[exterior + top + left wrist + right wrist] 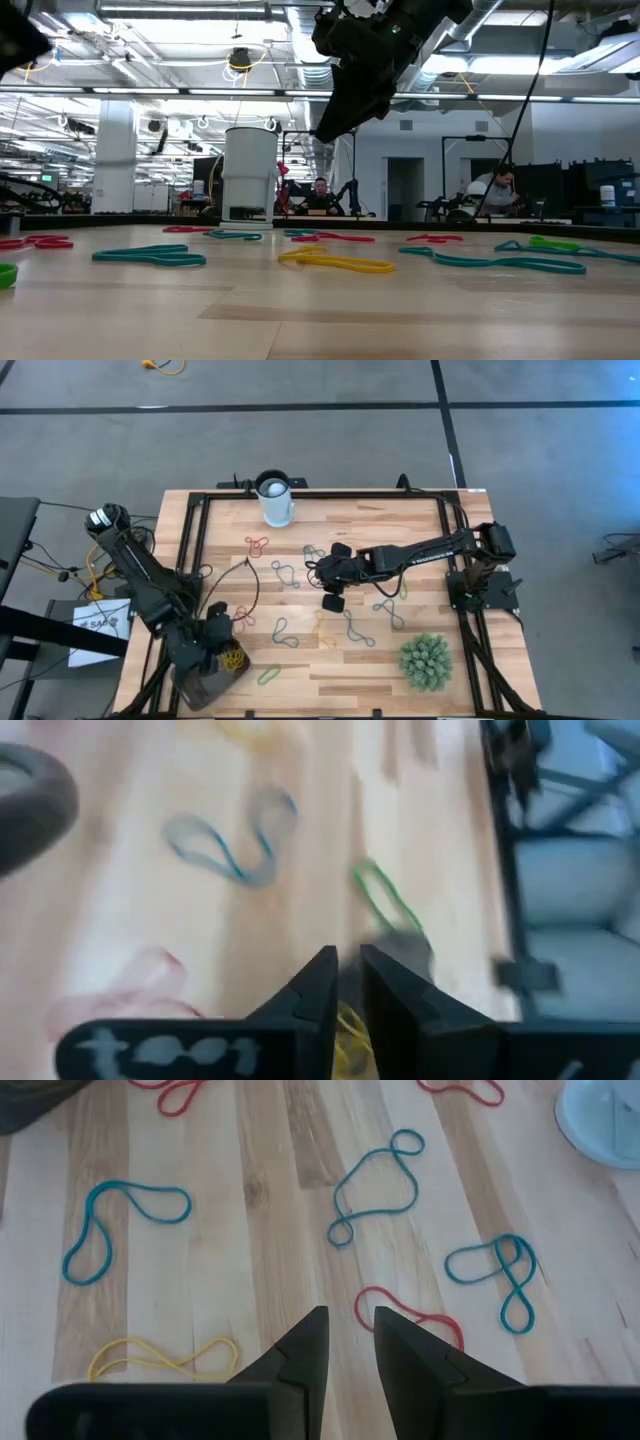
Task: Pick and place items into bin
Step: Put the yellow rubber band into the black bin
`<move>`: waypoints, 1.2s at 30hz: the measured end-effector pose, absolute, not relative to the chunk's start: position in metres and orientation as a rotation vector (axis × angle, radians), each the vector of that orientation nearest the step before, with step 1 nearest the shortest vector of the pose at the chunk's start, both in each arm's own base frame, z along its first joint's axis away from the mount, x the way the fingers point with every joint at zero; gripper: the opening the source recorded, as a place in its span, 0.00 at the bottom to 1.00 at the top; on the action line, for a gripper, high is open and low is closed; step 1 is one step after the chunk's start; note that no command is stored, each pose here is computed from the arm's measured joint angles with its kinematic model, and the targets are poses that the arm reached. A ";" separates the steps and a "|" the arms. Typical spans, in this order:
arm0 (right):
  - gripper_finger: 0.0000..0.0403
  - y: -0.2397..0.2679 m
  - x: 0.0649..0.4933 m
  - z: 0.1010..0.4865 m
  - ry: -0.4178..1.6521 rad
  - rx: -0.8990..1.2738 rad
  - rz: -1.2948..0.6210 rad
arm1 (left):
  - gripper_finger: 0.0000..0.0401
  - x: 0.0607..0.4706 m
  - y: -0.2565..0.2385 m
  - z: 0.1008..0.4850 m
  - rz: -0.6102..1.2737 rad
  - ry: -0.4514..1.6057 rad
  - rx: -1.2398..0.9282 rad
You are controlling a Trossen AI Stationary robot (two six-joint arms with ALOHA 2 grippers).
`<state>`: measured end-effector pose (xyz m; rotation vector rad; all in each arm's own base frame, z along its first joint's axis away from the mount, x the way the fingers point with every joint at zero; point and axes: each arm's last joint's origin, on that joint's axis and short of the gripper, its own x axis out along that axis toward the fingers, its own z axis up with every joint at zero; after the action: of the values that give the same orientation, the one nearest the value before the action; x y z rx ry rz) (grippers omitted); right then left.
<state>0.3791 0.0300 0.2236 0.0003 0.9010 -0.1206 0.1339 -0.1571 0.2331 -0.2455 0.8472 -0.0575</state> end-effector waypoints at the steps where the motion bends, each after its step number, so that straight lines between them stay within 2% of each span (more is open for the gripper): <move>1: 0.20 0.031 0.378 0.223 0.912 -0.002 -0.117 | 0.09 0.135 -0.156 0.239 -0.023 0.811 -0.205; 4: 0.20 0.036 0.374 0.220 0.958 -0.010 -0.103 | 0.09 0.137 -0.151 0.255 0.097 0.685 -0.107; 8: 0.20 0.049 0.367 0.217 1.034 0.033 -0.016 | 0.09 0.141 -0.148 0.269 0.191 0.565 -0.088; 14: 0.20 0.085 0.385 0.188 0.960 0.102 0.010 | 0.09 0.149 -0.142 0.269 0.242 0.564 -0.093; 19: 0.20 0.111 0.391 0.158 1.011 -0.015 0.058 | 0.09 0.154 -0.137 0.268 0.271 0.577 -0.097; 25: 0.20 0.122 0.394 0.160 0.989 -0.056 0.095 | 0.09 0.156 -0.135 0.266 0.248 0.616 -0.112; 36: 0.20 0.114 0.399 0.153 0.976 -0.097 -0.004 | 0.09 0.156 -0.134 0.260 0.249 0.634 -0.108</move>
<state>0.3988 0.1136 0.1532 -0.0966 0.9760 -0.0040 0.1559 -0.1336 0.2595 -0.1080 0.6341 0.2490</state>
